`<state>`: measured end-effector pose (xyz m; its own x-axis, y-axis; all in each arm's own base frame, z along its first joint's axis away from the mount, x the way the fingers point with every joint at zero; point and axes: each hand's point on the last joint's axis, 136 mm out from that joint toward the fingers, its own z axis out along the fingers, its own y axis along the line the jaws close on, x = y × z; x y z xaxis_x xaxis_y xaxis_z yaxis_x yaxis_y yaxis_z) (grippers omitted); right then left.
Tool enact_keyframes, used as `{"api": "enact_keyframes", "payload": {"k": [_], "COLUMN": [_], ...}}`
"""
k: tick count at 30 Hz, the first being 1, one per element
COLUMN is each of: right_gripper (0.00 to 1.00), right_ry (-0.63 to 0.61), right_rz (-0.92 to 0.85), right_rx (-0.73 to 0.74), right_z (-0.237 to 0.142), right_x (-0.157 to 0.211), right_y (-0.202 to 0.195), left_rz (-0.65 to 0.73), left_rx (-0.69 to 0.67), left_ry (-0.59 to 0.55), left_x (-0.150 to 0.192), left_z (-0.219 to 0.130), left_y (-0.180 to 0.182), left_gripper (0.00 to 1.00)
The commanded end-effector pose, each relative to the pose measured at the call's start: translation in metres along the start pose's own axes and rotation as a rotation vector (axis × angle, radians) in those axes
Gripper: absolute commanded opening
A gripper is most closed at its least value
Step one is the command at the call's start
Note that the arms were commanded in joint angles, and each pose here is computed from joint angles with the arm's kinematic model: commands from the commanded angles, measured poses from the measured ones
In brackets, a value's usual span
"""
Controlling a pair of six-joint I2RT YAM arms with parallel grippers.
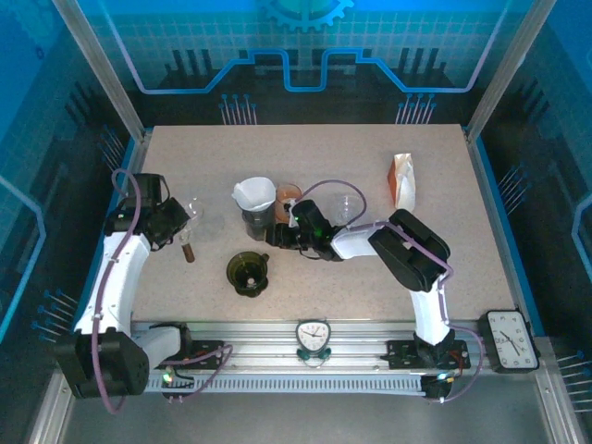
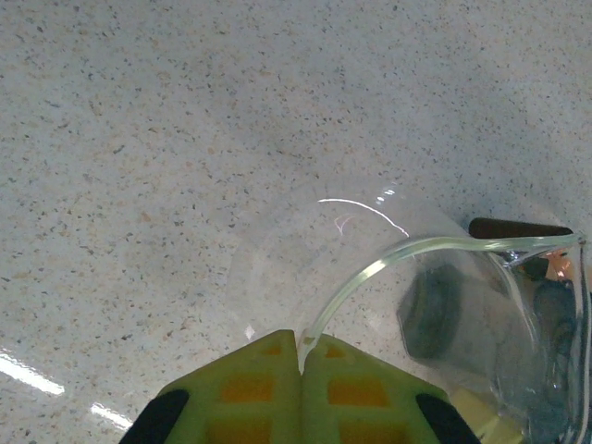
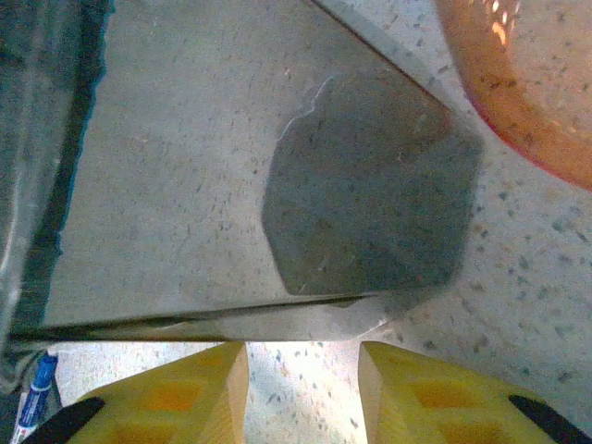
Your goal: Place the coffee filter in the dripper
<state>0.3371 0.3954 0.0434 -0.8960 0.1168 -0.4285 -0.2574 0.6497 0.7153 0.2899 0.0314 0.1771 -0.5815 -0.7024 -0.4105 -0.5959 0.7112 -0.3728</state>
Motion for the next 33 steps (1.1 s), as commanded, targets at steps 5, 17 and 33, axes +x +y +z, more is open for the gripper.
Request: {"api": "enact_keyframes", "payload": {"k": [5, 17, 33], "right_gripper": [0.41, 0.45, 0.47], "right_ry": [0.008, -0.041, -0.214], "right_rz": [0.007, -0.044, -0.156], "right_rx": [0.005, 0.055, 0.348], "right_z": [-0.003, -0.072, -0.192], "right_x": [0.008, 0.034, 0.023], "right_y": [0.007, 0.011, -0.031], "left_rz": [0.012, 0.037, 0.284], "left_rx": [0.097, 0.176, 0.420], "left_ry": [-0.012, -0.027, -0.090], "left_x": [-0.008, 0.005, 0.032], "left_z": [-0.013, -0.042, -0.142], "left_y": [-0.020, -0.030, -0.111], "left_gripper": [0.00, 0.00, 0.00]}}
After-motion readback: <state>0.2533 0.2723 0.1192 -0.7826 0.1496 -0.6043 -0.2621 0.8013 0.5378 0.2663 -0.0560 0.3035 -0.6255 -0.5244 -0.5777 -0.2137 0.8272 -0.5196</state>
